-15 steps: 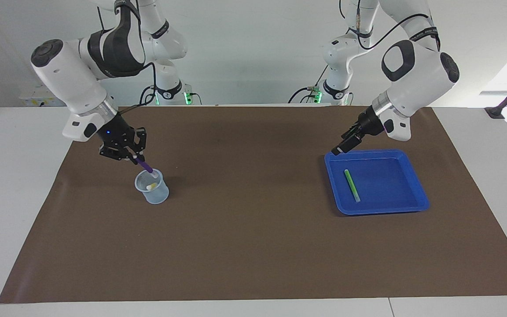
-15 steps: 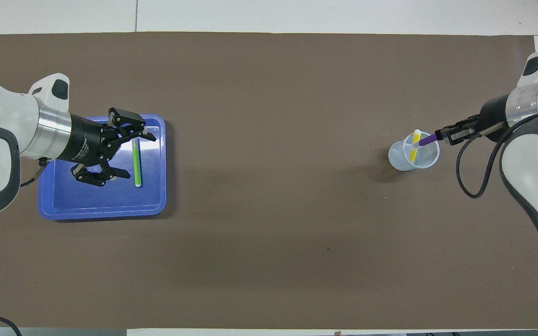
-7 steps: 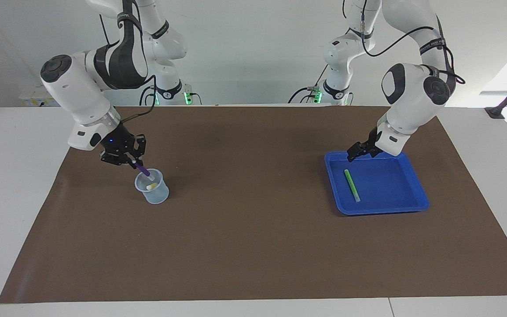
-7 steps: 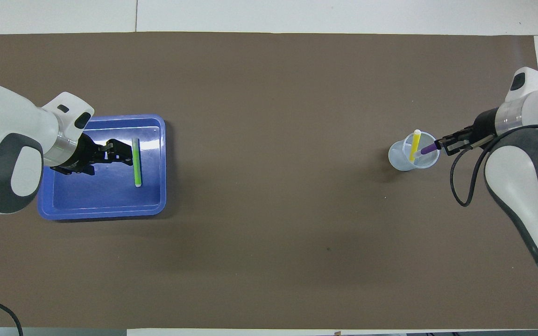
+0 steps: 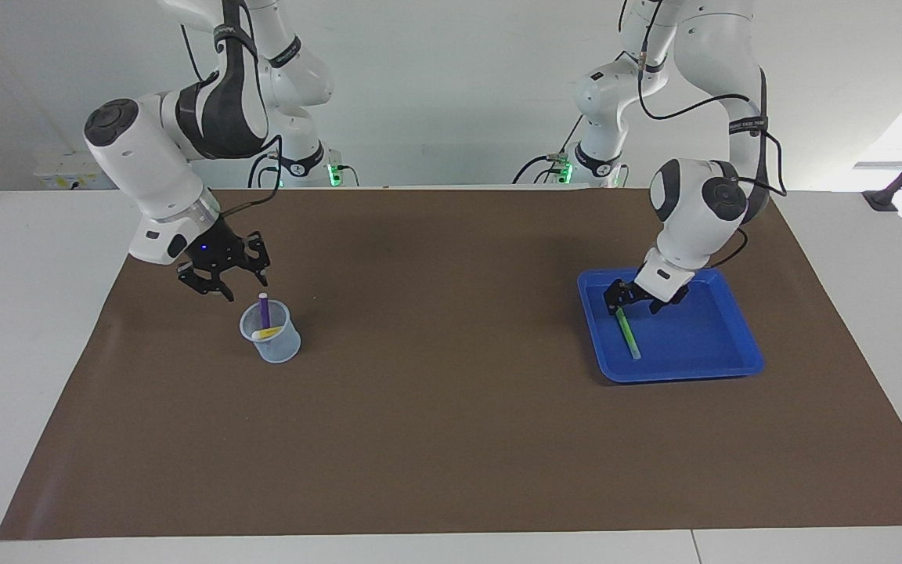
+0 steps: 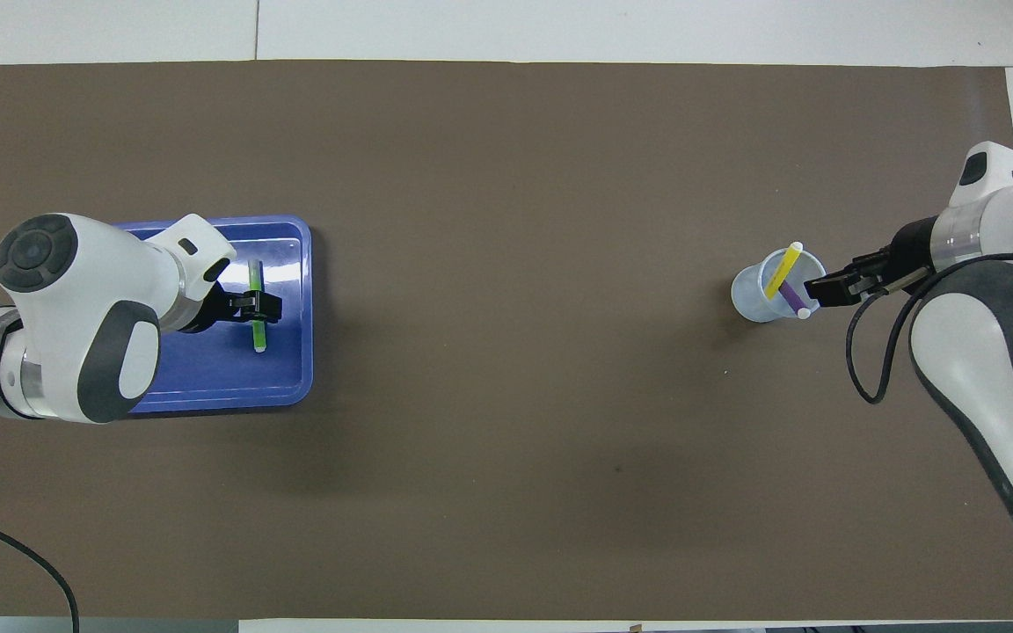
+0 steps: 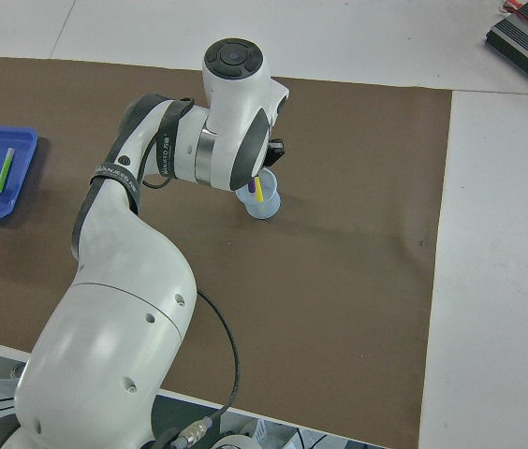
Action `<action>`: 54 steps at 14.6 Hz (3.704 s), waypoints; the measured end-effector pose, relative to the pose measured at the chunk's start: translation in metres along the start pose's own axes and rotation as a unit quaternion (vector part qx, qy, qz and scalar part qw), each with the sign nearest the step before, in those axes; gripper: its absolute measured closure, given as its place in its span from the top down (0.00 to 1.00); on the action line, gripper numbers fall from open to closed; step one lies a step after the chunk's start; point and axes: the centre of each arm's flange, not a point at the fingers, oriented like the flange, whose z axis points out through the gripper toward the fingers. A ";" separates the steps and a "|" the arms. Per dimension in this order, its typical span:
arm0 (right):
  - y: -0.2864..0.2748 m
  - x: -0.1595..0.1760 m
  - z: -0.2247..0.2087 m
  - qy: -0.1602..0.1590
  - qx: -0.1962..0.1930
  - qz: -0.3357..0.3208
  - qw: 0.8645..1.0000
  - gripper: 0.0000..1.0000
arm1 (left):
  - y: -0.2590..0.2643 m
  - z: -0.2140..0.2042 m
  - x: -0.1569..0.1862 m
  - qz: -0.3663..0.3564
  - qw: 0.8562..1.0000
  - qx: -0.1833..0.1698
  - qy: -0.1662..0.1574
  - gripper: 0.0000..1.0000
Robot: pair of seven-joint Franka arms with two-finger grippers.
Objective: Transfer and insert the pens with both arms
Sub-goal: 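Grasp the green pen with the left gripper while the right gripper withdraws, then lift the green pen toward the right gripper with the left gripper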
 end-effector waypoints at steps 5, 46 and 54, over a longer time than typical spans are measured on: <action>-0.046 0.020 -0.021 0.040 0.108 0.078 0.990 1.00 | 0.002 0.022 0.004 0.029 1.000 0.010 0.002 0.88; -0.226 0.068 -0.045 0.056 0.345 0.360 0.865 1.00 | 0.153 -0.195 0.024 -0.487 0.835 -0.159 -0.200 0.17; -0.274 0.071 -0.035 0.091 0.337 0.352 0.868 0.96 | 0.211 -0.212 0.001 -0.602 0.740 -0.211 -0.212 0.17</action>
